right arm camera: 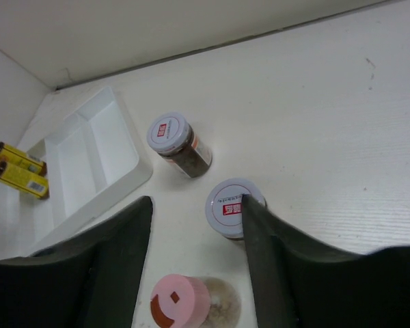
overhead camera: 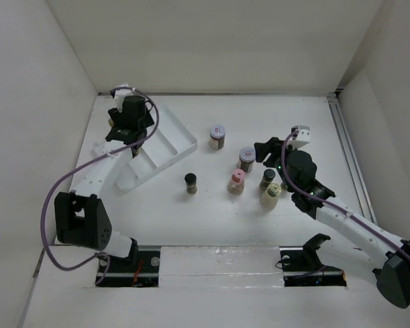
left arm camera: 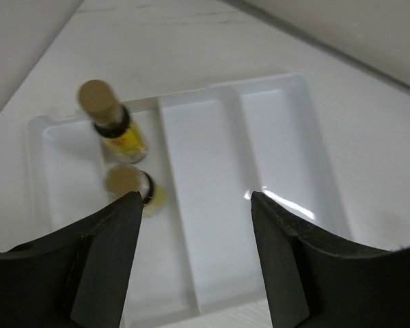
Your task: Organize the condiment bottles
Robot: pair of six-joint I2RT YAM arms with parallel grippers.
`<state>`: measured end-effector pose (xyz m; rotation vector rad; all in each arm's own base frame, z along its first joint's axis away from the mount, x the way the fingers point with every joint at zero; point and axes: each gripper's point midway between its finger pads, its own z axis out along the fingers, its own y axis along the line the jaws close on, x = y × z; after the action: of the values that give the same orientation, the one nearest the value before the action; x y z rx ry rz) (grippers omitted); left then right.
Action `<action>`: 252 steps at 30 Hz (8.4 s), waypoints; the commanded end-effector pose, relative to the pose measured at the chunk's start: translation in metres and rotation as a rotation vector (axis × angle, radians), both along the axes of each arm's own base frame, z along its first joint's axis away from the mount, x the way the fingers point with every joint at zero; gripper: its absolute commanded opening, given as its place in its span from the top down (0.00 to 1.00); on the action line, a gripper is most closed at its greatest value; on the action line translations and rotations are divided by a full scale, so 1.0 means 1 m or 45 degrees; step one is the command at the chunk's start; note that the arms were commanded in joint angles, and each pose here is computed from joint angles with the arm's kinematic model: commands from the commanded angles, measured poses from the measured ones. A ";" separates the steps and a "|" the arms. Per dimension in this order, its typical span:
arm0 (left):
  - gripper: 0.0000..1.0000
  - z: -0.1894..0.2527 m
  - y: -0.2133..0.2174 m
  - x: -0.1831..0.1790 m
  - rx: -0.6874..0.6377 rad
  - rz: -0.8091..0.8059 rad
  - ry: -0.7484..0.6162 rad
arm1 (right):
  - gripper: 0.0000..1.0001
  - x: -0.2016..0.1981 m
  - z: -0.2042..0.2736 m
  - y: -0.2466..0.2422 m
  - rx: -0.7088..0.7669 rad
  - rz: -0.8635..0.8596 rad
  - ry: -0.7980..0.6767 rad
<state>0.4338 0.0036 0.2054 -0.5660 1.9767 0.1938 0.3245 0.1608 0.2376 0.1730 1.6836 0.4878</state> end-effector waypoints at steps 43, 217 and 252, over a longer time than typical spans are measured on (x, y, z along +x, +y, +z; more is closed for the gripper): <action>0.76 -0.089 -0.207 -0.144 -0.013 -0.486 0.201 | 0.33 0.010 0.010 0.010 -0.009 0.025 -0.029; 0.08 -0.059 -0.424 -0.069 0.069 -1.453 0.137 | 0.08 -0.048 0.056 -0.100 0.401 -0.478 -0.292; 0.57 0.009 -0.175 0.035 -0.237 -0.430 -0.248 | 0.11 -0.018 0.033 -0.042 0.232 -0.212 -0.164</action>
<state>0.4656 -0.1605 0.1951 -0.2855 1.9693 -0.1659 0.3024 0.1114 0.2305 0.4240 1.5765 0.4471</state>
